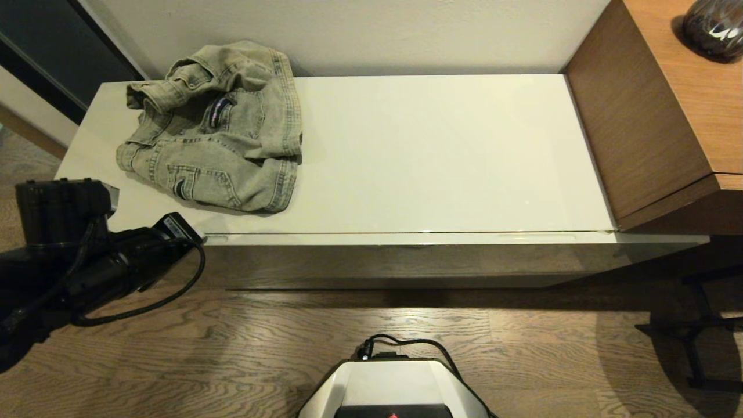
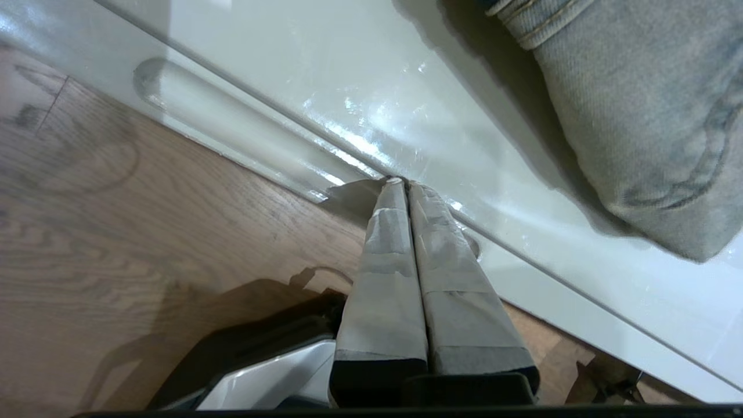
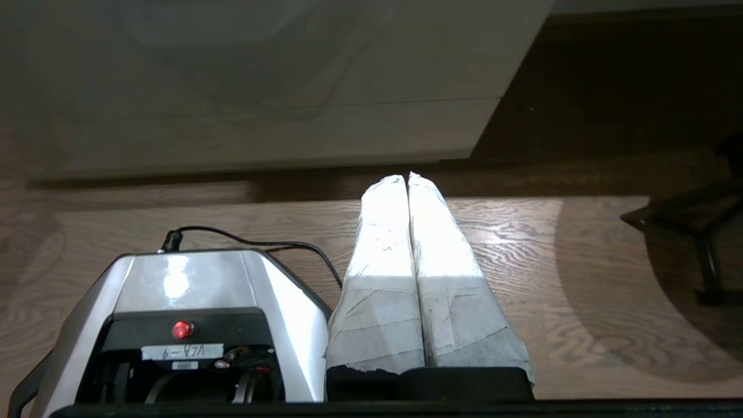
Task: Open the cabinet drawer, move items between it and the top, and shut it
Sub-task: Open the drawer
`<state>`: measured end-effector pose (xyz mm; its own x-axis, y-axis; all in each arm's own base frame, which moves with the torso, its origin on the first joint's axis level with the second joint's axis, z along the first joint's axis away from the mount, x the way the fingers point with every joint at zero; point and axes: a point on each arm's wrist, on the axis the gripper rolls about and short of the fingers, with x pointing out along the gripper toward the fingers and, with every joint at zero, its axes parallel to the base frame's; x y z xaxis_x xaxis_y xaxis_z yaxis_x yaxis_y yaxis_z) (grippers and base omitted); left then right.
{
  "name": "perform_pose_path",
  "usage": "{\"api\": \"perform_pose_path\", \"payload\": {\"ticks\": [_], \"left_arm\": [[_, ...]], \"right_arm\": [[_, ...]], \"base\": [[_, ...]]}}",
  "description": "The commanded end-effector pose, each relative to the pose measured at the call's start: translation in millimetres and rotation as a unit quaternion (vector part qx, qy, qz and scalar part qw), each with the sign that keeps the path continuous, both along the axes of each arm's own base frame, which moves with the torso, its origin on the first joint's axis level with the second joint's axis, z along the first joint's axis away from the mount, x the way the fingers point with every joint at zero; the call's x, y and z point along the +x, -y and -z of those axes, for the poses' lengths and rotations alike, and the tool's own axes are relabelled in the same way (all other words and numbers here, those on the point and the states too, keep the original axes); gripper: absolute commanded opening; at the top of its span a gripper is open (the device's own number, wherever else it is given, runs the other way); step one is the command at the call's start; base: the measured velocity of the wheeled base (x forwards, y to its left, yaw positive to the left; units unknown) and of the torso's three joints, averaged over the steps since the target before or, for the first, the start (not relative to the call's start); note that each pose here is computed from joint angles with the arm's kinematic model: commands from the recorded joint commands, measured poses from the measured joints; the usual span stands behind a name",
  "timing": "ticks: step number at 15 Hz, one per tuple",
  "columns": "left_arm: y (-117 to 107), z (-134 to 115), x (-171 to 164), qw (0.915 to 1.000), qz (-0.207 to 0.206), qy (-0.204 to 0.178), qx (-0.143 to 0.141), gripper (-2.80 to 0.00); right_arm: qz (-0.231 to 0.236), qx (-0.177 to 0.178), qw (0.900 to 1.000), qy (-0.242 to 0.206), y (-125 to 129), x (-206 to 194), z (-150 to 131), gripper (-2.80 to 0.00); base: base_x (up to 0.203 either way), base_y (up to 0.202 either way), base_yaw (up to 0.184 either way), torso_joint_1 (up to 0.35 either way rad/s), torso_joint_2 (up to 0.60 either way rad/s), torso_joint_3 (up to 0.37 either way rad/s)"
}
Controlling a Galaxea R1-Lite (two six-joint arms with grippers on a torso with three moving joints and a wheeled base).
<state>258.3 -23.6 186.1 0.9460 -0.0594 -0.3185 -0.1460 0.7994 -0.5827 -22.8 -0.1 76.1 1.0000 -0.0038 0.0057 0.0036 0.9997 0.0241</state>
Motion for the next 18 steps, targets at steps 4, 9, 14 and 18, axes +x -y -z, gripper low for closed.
{"api": "perform_pose_path", "payload": {"ticks": [4,9,14,18], "left_arm": [[1,19,13,0.9993,0.001,-0.036,0.003,-2.80],[1,46,-3,0.9955,0.011,-0.090,0.025,-2.80],[-1,65,-23,0.9895,0.019,-0.140,0.029,-2.80],[-2,66,-49,0.9855,0.040,-0.164,0.020,-2.80]], "right_arm": [[0.000,0.000,1.000,-0.001,0,0,0,-2.80],[0.000,0.000,1.000,-0.001,0,0,0,-2.80],[0.000,0.000,1.000,-0.001,0,0,0,-2.80],[0.000,0.000,1.000,-0.001,0,0,0,-2.80]], "base": [[0.000,0.000,0.000,0.000,0.00,0.000],[0.000,0.000,0.000,0.000,0.00,0.000],[0.000,0.000,0.000,0.000,0.00,0.000],[0.000,0.000,0.000,0.000,0.00,0.000]]}}
